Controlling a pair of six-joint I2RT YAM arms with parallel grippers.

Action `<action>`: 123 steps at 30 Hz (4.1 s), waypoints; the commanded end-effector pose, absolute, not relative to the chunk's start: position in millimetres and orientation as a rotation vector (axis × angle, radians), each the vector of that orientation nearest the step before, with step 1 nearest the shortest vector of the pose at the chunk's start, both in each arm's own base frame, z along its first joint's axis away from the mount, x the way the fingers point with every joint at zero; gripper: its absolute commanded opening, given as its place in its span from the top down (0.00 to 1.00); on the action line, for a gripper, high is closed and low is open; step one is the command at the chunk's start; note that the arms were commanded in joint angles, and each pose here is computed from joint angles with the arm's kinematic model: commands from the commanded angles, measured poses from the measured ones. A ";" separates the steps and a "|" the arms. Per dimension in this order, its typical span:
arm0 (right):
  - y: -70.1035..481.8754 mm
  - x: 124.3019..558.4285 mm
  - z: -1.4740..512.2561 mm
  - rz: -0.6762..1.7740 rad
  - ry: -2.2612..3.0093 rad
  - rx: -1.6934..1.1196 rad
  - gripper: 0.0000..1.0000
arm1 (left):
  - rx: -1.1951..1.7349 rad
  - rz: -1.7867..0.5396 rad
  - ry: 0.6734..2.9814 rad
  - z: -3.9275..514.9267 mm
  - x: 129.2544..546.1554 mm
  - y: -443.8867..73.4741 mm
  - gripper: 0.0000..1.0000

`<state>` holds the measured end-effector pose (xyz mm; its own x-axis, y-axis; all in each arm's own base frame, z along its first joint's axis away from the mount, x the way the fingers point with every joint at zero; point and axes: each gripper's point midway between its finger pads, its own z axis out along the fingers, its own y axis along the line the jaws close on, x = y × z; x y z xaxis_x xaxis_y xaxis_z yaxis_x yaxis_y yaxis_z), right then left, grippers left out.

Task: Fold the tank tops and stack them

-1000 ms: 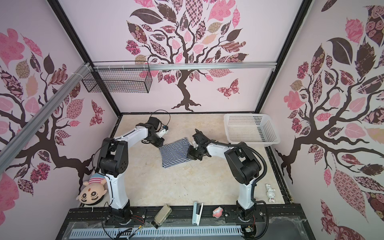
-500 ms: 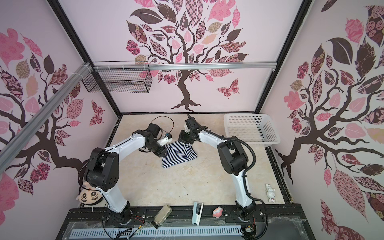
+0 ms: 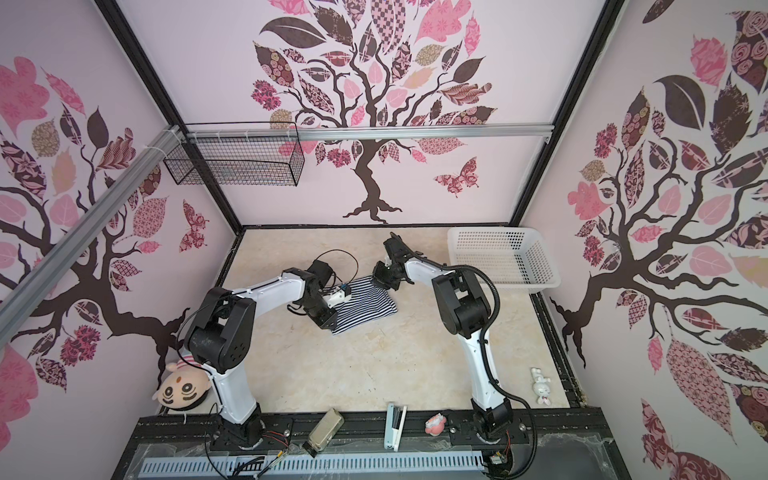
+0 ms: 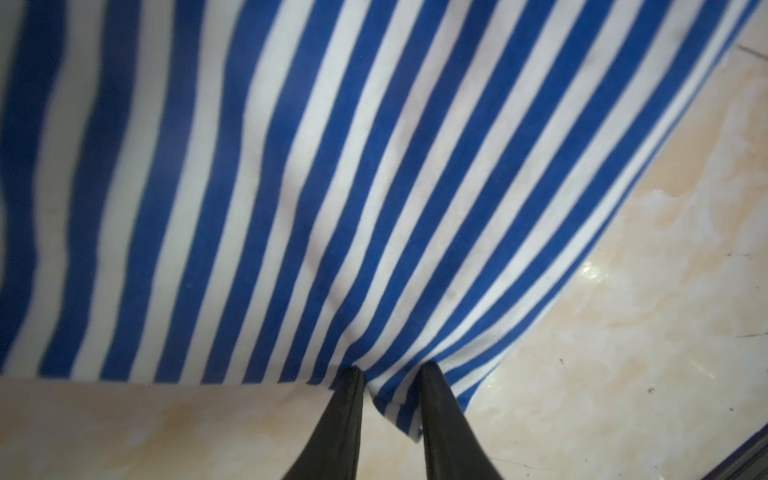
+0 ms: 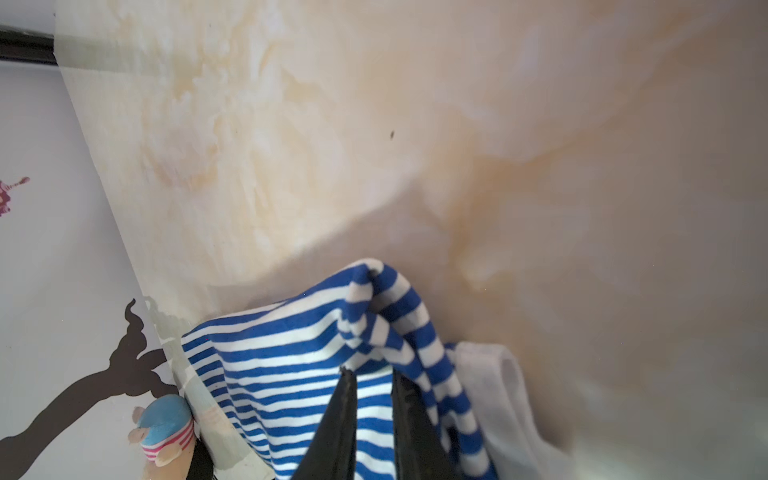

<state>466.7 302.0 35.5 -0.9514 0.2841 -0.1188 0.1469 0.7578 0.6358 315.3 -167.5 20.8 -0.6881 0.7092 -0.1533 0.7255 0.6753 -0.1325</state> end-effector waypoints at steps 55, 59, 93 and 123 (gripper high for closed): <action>275.3 302.4 -1.3 0.907 2.896 0.184 0.59 | 1.058 -0.303 2.775 34.8 351.5 -196.9 0.72; 284.6 305.7 18.2 0.986 2.853 0.135 0.59 | 1.046 -0.333 2.753 44.4 351.8 -200.7 0.72; 276.4 324.1 101.9 0.988 2.673 0.170 0.58 | 1.066 -0.360 2.888 20.6 343.4 -215.7 0.72; 333.3 380.3 61.0 1.087 2.717 0.199 0.58 | 0.317 -0.267 2.976 34.7 445.0 -23.1 0.72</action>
